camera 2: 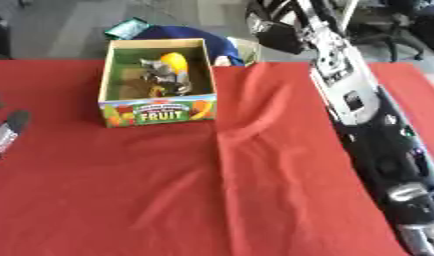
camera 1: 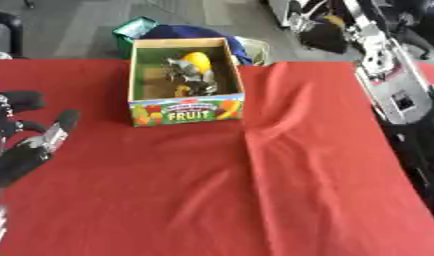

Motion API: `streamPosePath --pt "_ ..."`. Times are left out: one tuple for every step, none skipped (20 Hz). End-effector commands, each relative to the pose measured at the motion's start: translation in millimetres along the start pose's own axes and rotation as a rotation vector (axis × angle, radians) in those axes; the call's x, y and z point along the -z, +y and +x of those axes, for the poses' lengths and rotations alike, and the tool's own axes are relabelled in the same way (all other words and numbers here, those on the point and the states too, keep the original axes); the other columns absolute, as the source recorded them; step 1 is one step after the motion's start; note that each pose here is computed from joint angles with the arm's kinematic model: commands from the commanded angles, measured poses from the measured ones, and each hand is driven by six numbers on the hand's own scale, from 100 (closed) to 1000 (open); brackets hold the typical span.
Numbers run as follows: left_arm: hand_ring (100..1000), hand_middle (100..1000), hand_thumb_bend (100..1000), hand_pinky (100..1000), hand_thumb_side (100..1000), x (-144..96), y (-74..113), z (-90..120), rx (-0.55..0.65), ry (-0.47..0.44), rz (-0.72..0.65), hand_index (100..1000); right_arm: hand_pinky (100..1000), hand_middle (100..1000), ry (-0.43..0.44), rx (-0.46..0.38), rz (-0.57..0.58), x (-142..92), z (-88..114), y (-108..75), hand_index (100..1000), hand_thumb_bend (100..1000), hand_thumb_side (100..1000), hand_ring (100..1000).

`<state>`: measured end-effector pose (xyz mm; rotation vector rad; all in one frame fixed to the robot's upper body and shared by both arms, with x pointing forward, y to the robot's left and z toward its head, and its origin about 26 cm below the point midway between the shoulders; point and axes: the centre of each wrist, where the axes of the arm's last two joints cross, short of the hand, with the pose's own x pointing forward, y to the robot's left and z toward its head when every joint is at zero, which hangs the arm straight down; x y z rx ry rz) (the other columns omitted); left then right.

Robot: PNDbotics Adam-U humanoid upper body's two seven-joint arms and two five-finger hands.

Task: Pick up objects on the table and place them in the box.

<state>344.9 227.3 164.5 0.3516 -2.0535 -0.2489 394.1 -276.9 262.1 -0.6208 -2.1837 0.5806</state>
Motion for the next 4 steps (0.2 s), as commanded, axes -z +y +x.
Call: streamPosePath --pt "734 567 655 534 375 1 9.0 2 0.001 -0.022 0.051 675 493 640 -0.066 0.130 -0.083 -14 17 -15.8 792 100 329 576" --pt "734 566 654 535 377 0 9.5 1 -0.006 -0.024 0.062 674 474 639 -0.061 0.167 -0.097 -22 14 -13.5 792 100 344 570" --pt "732 563 650 536 381 -1 9.7 0 -0.013 -0.026 0.074 672 452 637 -0.049 0.198 -0.106 -31 11 -10.6 789 100 362 564" --pt "731 561 648 536 385 -2 10.0 -1 -0.019 -0.026 0.083 670 441 635 -0.035 0.223 -0.114 -39 8 -7.7 788 100 372 560"
